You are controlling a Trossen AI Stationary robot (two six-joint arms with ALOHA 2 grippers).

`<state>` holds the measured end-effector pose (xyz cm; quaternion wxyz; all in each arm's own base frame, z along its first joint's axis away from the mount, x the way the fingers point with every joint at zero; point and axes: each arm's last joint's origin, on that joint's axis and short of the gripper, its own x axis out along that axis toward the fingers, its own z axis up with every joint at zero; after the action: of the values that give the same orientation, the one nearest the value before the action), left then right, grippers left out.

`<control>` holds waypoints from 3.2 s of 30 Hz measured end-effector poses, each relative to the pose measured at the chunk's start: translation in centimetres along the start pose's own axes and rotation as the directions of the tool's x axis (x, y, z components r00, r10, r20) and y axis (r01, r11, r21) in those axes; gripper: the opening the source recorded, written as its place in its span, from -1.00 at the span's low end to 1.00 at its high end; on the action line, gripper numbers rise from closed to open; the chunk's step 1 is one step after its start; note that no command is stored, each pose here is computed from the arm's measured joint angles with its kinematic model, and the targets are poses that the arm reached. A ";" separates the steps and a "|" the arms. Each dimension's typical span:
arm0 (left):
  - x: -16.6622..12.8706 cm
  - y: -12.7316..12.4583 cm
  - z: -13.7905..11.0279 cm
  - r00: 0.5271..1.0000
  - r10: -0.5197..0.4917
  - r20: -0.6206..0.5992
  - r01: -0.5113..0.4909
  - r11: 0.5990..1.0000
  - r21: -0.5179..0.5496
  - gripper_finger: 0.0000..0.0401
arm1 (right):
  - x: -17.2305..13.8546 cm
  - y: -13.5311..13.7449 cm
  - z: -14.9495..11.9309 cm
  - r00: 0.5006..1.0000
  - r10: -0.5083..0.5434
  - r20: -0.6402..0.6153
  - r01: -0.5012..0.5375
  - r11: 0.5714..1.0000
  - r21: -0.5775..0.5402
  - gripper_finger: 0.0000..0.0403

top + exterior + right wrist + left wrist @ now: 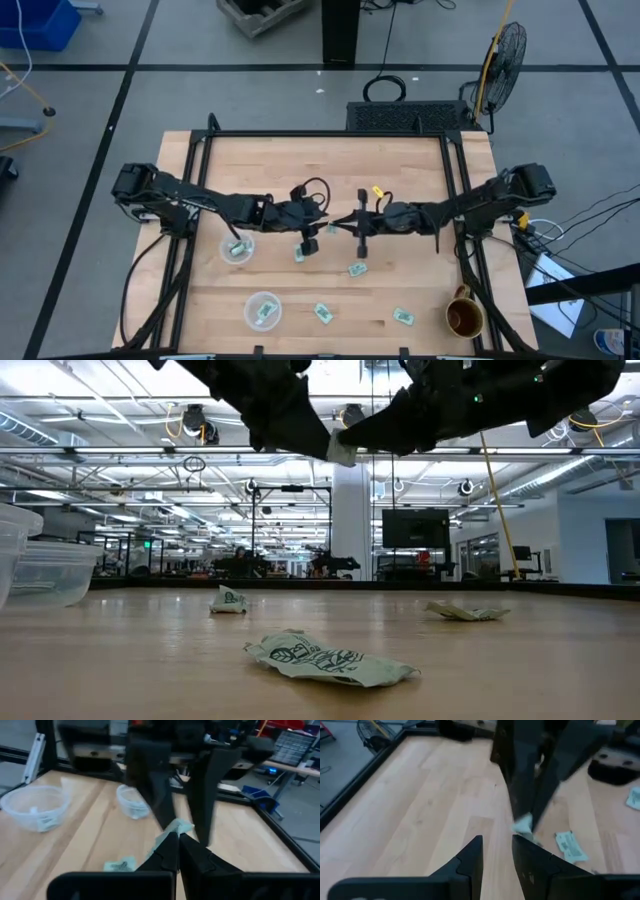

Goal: Pick and place Stevia / Truvia into bins
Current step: Put the stevia packet into the bottom container, then put the stevia packet into the top container

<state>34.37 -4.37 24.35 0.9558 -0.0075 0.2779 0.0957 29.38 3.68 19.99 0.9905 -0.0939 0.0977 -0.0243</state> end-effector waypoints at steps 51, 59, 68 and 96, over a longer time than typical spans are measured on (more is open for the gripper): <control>0.0 0.9 -0.5 0.997 -0.016 -0.073 0.017 1.000 0.018 -0.95 | 0.1 -0.9 -0.2 0.997 -0.075 -0.016 0.075 0.997 -0.007 -0.48; -2.1 -0.9 -2.2 0.892 -0.328 -0.311 0.319 0.944 -0.082 -0.95 | 0.0 -0.6 -1.8 0.982 -0.050 -0.182 0.051 0.999 0.003 -0.20; -7.5 -6.8 -4.4 0.606 -0.606 -0.515 0.503 0.794 -0.342 -0.96 | -0.4 -0.6 -2.7 0.975 -0.047 -0.216 0.044 0.999 -0.016 -0.16; -6.8 -13.2 -11.0 0.542 -0.428 -0.723 0.094 0.886 -0.454 -0.72 | -0.4 -0.6 -2.9 0.974 -0.048 -0.220 0.052 0.999 0.016 -0.16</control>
<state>25.43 -19.27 18.18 0.7076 -0.2681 0.6536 -0.0153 28.39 2.61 17.43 0.9736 -0.0824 0.2041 -0.0604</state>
